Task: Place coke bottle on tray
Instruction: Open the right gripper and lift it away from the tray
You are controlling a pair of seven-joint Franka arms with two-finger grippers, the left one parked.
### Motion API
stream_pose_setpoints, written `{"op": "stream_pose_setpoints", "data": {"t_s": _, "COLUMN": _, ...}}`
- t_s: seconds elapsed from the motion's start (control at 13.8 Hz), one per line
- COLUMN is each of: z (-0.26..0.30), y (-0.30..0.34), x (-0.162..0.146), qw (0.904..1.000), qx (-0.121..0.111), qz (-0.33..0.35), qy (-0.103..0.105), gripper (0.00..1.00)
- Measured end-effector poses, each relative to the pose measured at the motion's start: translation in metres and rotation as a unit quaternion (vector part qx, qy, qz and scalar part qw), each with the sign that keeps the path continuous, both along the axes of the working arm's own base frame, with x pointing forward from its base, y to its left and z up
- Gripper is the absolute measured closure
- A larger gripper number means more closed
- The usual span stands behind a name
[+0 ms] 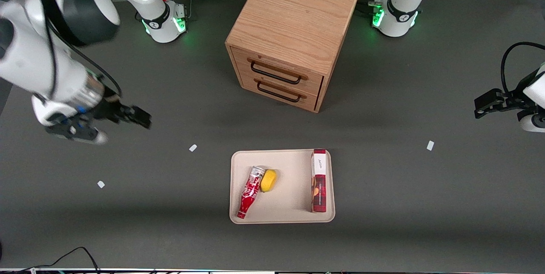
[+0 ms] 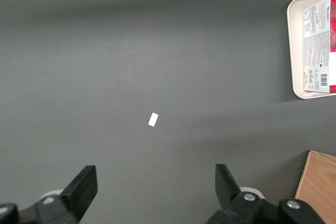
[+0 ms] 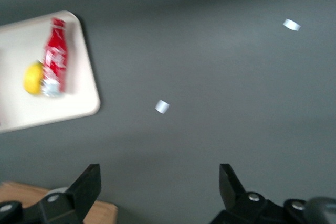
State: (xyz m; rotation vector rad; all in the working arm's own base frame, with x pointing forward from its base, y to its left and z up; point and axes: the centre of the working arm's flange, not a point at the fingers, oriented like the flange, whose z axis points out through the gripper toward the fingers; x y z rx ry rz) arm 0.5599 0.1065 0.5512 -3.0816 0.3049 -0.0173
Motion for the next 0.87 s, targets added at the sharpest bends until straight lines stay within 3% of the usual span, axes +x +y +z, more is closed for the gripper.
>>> {"op": "stream_pose_setpoints", "data": {"t_s": 0.22, "z": -0.001, "y": -0.029, "x": -0.065, "qw": 0.9999, "qx": 0.002, "qz": 0.008, "qy": 0.011, "gripper": 0.00}}
{"op": "stream_pose_setpoints", "data": {"t_s": 0.36, "z": 0.005, "y": -0.032, "x": -0.088, "qw": 0.9999, "qx": -0.002, "qz": 0.012, "qy": 0.011, "gripper": 0.00}}
{"op": "stream_pose_setpoints", "data": {"t_s": 0.51, "z": 0.024, "y": -0.039, "x": -0.091, "qw": 0.9997, "qx": -0.014, "qz": 0.010, "qy": 0.019, "gripper": 0.00}}
{"op": "stream_pose_setpoints", "data": {"t_s": 0.87, "z": 0.085, "y": -0.071, "x": -0.071, "qw": 0.9975, "qx": -0.023, "qz": -0.021, "qy": 0.064, "gripper": 0.00}}
